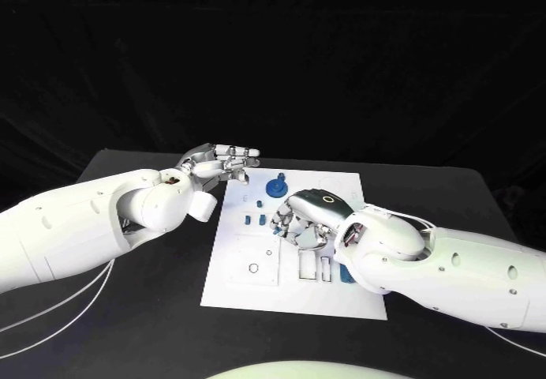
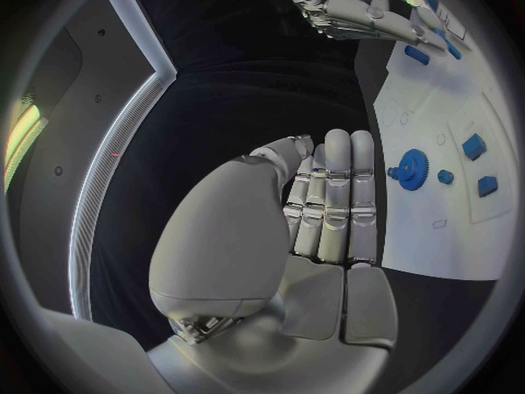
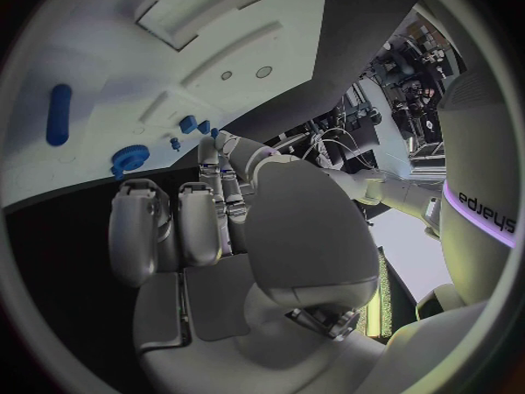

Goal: Assemble the parts on the task board

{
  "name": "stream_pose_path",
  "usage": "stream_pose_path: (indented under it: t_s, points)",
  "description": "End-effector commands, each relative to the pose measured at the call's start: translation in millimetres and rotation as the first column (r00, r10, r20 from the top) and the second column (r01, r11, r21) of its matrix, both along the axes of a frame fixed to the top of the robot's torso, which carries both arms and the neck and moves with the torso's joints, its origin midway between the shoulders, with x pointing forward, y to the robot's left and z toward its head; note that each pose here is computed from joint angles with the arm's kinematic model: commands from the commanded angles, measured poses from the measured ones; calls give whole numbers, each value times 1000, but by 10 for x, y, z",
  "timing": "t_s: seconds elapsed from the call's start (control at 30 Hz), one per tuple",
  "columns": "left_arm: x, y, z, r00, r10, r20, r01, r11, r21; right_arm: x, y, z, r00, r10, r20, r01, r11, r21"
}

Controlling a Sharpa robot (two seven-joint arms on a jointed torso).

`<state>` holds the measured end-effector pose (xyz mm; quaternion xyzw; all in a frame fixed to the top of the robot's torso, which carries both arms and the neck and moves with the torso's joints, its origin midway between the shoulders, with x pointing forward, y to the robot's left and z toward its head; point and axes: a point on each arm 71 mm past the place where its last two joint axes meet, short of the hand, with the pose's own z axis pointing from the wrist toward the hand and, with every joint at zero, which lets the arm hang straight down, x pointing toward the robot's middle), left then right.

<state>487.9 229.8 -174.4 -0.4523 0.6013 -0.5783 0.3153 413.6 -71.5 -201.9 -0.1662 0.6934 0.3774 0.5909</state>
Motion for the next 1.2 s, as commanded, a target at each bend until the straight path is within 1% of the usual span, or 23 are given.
stream_pose_path:
  t_s: [0.03, 0.23, 0.47, 0.83, 1.2]
  points:
    - [-10, -45, 17, 1000, -24, 3, 24, 1000, -13, -19, 47, -81, 999, 29, -27, -30, 999, -14]
    - [-16, -67, 20, 1000, -28, 3, 28, 999, -15, -34, 111, -213, 998, 38, -56, -39, 999, -24]
    - [-20, -84, 22, 999, -34, 2, 34, 999, -16, -38, 141, -289, 996, 44, -79, -48, 998, -44]
    - [-24, -91, 22, 999, -39, -1, 39, 999, -17, -27, 159, -338, 994, 46, -95, -53, 997, -63]
    - [-26, -96, 22, 999, -41, -2, 41, 999, -17, -43, 176, -395, 993, 43, -106, -50, 997, -64]
